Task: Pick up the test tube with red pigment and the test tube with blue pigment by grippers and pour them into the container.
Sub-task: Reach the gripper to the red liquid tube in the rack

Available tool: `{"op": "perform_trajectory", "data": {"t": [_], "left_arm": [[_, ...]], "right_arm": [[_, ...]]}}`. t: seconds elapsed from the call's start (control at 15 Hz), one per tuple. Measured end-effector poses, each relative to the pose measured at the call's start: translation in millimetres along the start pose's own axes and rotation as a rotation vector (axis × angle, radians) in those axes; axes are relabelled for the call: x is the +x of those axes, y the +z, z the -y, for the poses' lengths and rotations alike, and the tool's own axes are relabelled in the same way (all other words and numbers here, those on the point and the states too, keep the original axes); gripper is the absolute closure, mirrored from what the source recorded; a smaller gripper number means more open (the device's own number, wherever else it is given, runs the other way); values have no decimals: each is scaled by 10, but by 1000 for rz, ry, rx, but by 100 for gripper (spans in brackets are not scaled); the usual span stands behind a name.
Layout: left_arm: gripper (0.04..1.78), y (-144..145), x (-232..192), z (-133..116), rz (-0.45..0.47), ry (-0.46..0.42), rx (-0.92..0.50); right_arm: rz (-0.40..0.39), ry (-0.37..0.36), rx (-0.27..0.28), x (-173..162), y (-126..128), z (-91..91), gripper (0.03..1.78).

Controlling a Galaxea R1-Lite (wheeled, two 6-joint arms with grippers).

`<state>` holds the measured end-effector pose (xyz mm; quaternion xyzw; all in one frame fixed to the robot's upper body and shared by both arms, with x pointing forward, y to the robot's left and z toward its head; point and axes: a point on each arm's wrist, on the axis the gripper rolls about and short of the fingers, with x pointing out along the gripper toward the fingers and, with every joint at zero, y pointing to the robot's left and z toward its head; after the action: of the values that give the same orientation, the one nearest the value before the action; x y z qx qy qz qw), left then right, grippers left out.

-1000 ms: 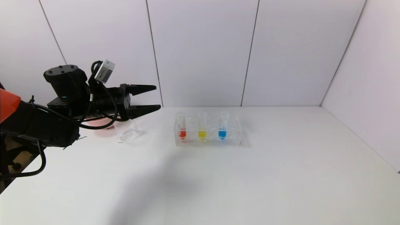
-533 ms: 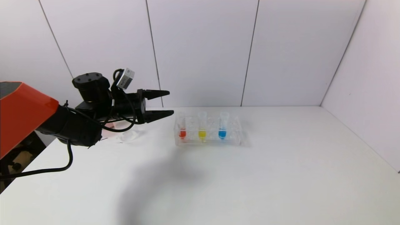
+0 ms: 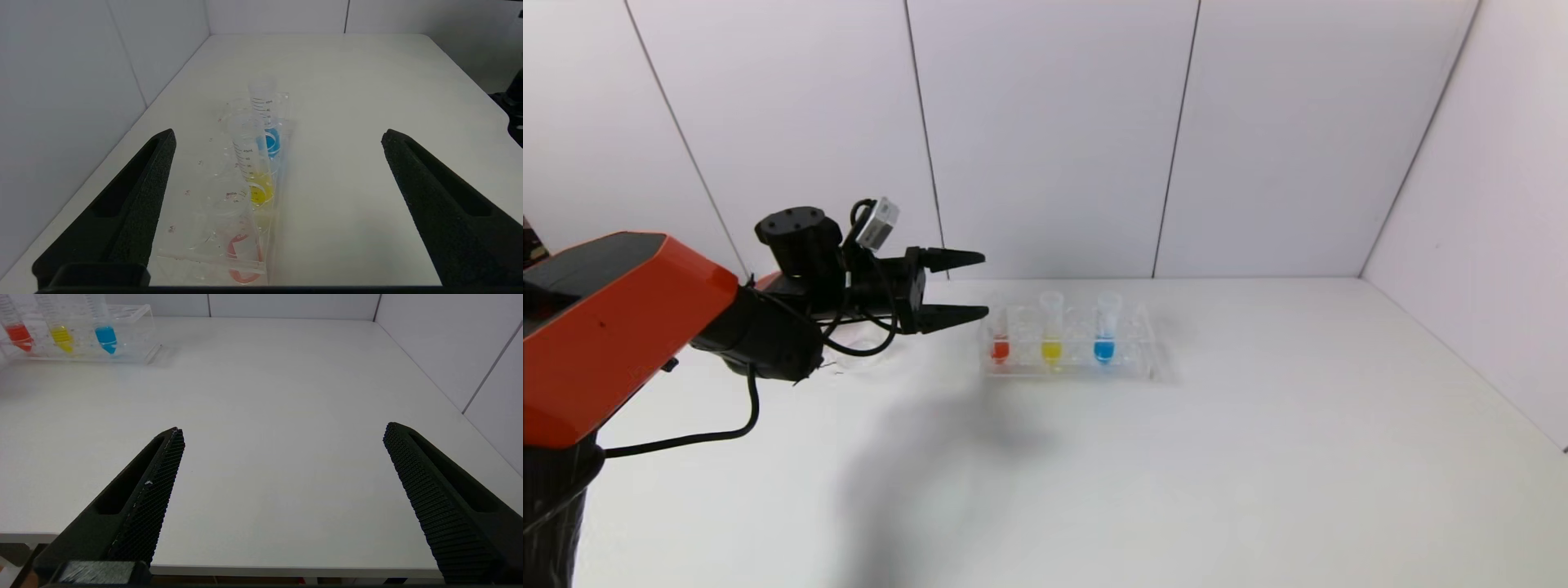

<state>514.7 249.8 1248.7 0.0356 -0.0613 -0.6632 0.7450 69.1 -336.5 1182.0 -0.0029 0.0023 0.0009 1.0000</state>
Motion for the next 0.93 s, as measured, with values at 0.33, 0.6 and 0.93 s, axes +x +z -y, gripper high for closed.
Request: {"op": "perform_trajectory", "data": {"t": [0.33, 0.6, 0.93], "left_arm": [[6, -170, 62, -57, -3, -15, -19], [6, -275, 144, -104, -4, -29, -35], [6, -392, 212, -148, -6, -40, -63]], "right_arm": [[0, 0, 0, 0, 0, 0, 4], [0, 0, 0, 0, 0, 0, 4], [0, 0, 0, 0, 0, 0, 4]]}}
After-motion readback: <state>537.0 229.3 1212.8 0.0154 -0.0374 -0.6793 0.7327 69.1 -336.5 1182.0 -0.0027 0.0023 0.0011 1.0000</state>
